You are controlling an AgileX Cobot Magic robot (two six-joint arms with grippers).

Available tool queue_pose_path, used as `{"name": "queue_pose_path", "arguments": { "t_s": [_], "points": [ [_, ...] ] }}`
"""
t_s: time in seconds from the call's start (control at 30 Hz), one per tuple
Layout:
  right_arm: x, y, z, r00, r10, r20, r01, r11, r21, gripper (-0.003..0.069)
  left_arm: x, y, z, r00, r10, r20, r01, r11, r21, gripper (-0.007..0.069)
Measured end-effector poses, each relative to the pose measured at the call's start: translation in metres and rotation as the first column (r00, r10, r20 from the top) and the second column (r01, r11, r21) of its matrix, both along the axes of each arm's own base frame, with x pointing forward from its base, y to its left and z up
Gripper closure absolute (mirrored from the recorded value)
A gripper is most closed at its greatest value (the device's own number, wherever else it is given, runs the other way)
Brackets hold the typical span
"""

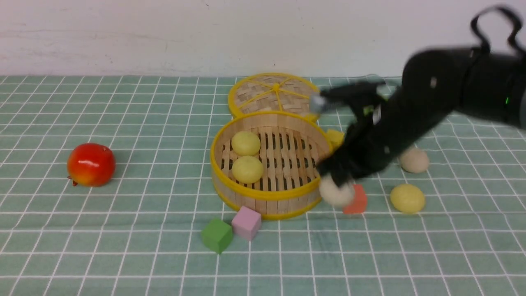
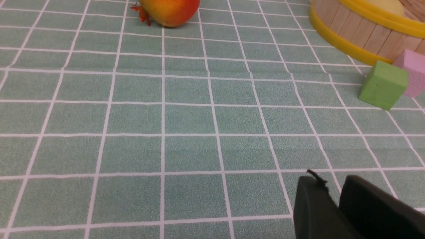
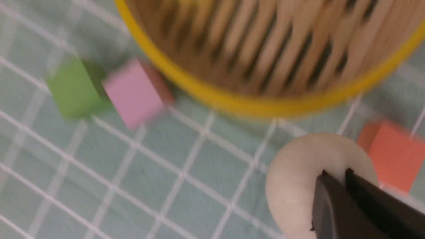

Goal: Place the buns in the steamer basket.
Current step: Use the right arm to put the steamed stuffed bun into the steamer

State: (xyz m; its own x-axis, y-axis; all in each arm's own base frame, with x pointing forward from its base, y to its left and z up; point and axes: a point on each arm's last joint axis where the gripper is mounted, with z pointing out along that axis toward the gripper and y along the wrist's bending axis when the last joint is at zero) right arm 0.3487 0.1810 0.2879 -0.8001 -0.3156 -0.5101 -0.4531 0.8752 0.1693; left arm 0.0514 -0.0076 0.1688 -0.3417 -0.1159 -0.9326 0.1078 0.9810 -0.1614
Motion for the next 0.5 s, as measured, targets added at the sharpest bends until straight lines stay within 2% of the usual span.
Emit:
{"name": "queue_pose_path", "arguments": {
  "t_s": [0.1,0.2,0.3,0.5],
  "points": [
    [0.013,0.01,0.02,0.997,0.013,0.08,-0.018,0.997,0.07,0.0656,0.0,0.0,0.0,1.0,0.0,0.0,0.0,1.0,0.0,0.0502],
    [0.024,0.019,0.019,0.994,0.021,0.108,-0.035,0.991,0.132,0.0656,0.0,0.0,0.0,1.0,0.0,0.0,0.0,1.0,0.0,0.0502],
    [0.036,0.03,-0.001,0.996,0.03,0.088,-0.046,0.982,0.184,0.0656,0.0,0.0,0.0,1.0,0.0,0.0,0.0,1.0,0.0,0.0502],
    [0.052,0.04,-0.043,0.995,0.075,0.059,-0.084,0.98,0.18,0.0656,0.0,0.0,0.0,1.0,0.0,0.0,0.0,1.0,0.0,0.0502]
  ]
}}
